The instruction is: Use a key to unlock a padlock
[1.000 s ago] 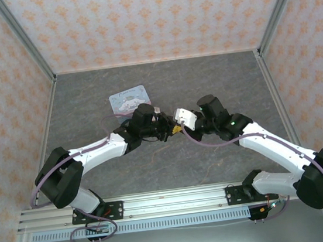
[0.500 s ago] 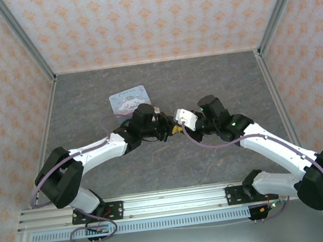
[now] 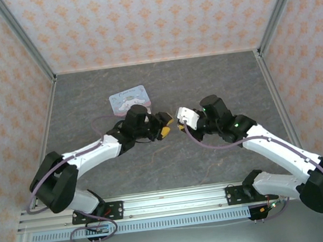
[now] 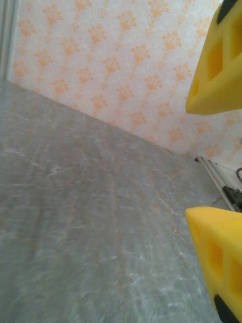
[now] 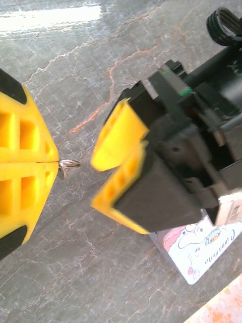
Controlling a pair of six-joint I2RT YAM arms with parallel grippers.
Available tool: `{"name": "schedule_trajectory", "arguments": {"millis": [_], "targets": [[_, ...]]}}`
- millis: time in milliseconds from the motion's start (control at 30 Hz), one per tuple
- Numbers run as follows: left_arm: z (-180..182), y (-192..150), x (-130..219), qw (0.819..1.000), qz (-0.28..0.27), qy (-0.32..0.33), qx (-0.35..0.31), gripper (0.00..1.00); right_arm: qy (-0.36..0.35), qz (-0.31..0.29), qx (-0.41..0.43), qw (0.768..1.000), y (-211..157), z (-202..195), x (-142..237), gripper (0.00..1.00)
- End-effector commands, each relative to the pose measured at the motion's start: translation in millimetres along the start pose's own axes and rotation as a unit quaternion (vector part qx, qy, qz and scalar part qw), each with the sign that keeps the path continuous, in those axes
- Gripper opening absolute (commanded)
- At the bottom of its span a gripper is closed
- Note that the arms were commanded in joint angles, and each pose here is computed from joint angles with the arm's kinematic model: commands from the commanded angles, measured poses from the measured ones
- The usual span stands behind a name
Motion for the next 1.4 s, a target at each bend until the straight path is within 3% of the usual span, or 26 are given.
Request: {"name": "schedule_trajectory", "arguments": {"millis": [0,167,367,500,667,900,1167,1367], "targets": [[-11.8,3.0,27.1,0.995,-0.056,-0.026,-0.083,0.63,-0.032,-0.021,-0.033,0.999,7.6,-5.7,7.3,0.00],[-21.9,1.4,56.6,0.971,-0.122,-0.051,-0.199,0.79,-0.058,-0.031,-0.104,0.992,19.0,-15.9,16.9,0.00],[-26.5,-4.2,82.2,0.923,-0.172,-0.082,-0.333,0.85,-0.069,-0.044,-0.174,0.981,31.8,-28.2,28.9,0.00],[-19.1,-15.6,89.7,0.865,-0.193,-0.106,-0.451,0.88,-0.059,-0.062,-0.211,0.974,40.2,-33.7,35.5,0.00],[-11.4,-36.6,86.1,0.774,-0.201,-0.110,-0.591,0.92,-0.017,-0.076,-0.241,0.967,51.5,-32.7,39.6,0.00],[-16.4,-49.3,65.6,0.697,-0.206,-0.096,-0.680,0.90,0.014,-0.088,-0.259,0.962,55.4,-27.9,40.1,0.00],[-28.7,-60.6,45.0,0.665,-0.196,-0.111,-0.712,0.76,0.032,-0.094,-0.261,0.960,60.0,-22.9,40.0,0.00],[-33.6,-62.5,38.3,0.661,-0.193,-0.117,-0.716,0.64,0.036,-0.091,-0.262,0.960,60.3,-21.6,39.7,0.00]]}}
Point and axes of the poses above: each hand's point on the last joint's axis, 136 mm out from that joint toward the fingers, its own x axis back along the fingers, its own z axis along the line the jaws close on, y = z × x, the point moved 9 cm from there along x, back along the fingers, and after that the axes turned 11 degrees about x, right-handed, at the moved point
